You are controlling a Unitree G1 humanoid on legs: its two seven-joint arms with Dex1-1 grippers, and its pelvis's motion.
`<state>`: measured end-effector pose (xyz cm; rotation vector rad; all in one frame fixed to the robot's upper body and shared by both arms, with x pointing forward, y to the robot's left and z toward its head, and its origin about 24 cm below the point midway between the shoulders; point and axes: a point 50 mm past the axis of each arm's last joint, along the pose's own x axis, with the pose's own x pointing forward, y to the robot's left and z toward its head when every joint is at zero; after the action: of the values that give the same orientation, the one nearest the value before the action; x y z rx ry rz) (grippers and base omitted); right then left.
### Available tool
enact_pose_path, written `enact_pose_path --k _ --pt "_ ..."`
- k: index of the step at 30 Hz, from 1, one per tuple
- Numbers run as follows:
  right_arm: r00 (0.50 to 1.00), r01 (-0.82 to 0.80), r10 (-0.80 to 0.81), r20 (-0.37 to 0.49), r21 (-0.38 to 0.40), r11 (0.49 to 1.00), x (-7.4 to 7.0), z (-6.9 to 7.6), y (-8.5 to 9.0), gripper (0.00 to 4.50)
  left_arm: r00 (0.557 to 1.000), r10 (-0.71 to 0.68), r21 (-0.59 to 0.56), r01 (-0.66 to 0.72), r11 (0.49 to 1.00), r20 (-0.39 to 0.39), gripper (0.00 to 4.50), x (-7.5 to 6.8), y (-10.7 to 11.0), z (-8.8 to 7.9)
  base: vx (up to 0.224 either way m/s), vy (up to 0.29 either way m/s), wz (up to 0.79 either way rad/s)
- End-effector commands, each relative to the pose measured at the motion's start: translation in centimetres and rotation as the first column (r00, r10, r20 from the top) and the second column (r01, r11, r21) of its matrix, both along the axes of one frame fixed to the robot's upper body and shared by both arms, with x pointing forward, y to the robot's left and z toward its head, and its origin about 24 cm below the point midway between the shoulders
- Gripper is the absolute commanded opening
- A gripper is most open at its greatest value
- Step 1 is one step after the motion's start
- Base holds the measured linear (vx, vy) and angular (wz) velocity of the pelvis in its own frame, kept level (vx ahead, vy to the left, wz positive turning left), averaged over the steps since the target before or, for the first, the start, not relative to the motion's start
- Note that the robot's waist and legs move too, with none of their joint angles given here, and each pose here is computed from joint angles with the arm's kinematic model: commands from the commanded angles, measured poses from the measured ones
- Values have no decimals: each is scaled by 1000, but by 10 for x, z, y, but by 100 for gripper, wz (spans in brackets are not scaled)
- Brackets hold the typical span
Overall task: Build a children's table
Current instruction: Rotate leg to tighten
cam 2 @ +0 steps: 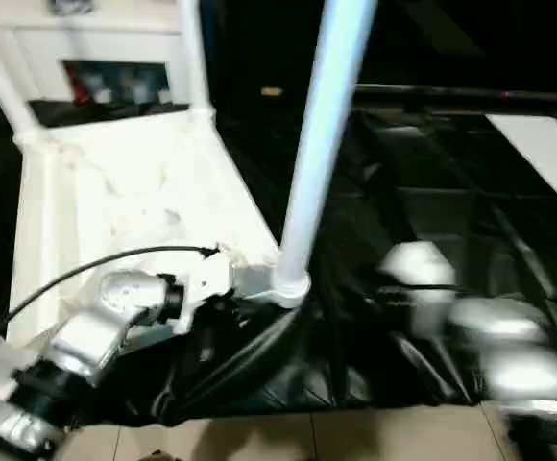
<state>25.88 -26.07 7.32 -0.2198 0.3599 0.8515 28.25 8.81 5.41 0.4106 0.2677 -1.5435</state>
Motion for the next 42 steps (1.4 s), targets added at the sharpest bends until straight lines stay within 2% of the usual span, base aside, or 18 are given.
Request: enact_pose_path --k 1,3,7,9,10,12,13,15,17,19,23,27,31,33,36,38,41,42 --pt "997 66 -66 43 9 998 8 6 -3 372 999 -8 26 7 1000 32 0 4 4 2 0 0 0" --pt "994 96 -96 54 13 995 11 6 -4 372 999 3 27 -4 1000 44 0 5 6 4 0 0 0" --pt "988 135 -137 74 36 990 16 3 6 372 993 104 8 -105 994 59 0 10 15 16 0 0 0" --pt "988 136 -143 62 101 986 18 -3 21 372 949 307 22 -309 951 63 0 20 26 24 0 0 0" --pt "988 136 -143 62 101 986 18 -3 21 391 949 307 22 -309 951 63 41 20 26 24 0 0 0" --pt "993 99 -106 45 131 986 19 -4 31 401 929 370 7 -370 929 14 41 23 24 24 0 0 0" --pt "993 99 -106 45 131 986 19 -4 31 401 929 370 7 -370 929 14 41 23 24 24 0 0 0" --pt "999 40 -45 28 139 989 18 -6 41 428 925 380 5 -380 925 -30 77 21 18 22 0 0 0" --pt "999 24 -28 24 138 990 19 -7 45 428 923 383 12 -383 924 -35 77 21 16 20 0 0 0" --pt "1000 5 -8 22 137 991 22 -8 50 448 921 386 30 -385 923 -56 96 19 12 17 0 0 0" --pt "1000 -20 17 18 144 989 25 -8 57 450 905 406 44 -404 914 -129 132 17 7 13 0 0 0" --pt "999 -34 33 13 134 990 26 -10 62 450 903 410 93 -401 911 -131 173 15 9 7 0 0 0" --pt "999 -33 31 14 108 994 27 -13 66 450 900 413 126 -397 909 -140 173 14 12 2 0 0 0" --pt "999 -35 33 20 80 996 28 -16 68 450 895 437 171 -419 892 -87 173 16 16 -3 0 0 0" --pt "999 -38 37 21 77 996 29 -17 69 450 891 448 181 -429 885 -77 173 17 19 -5 0 0 0" --pt "998 -52 51 20 75 996 29 -17 72 450 891 446 190 -425 885 -84 146 17 21 -5 0 0 0" --pt "998 -64 63 19 71 995 30 -18 75 450 899 425 198 -400 895 -106 136 15 23 -6 0 0 0" --pt "998 -66 65 22 71 995 31 -19 76 450 901 417 198 -390 899 -118 112 13 23 -6 0 0 0"
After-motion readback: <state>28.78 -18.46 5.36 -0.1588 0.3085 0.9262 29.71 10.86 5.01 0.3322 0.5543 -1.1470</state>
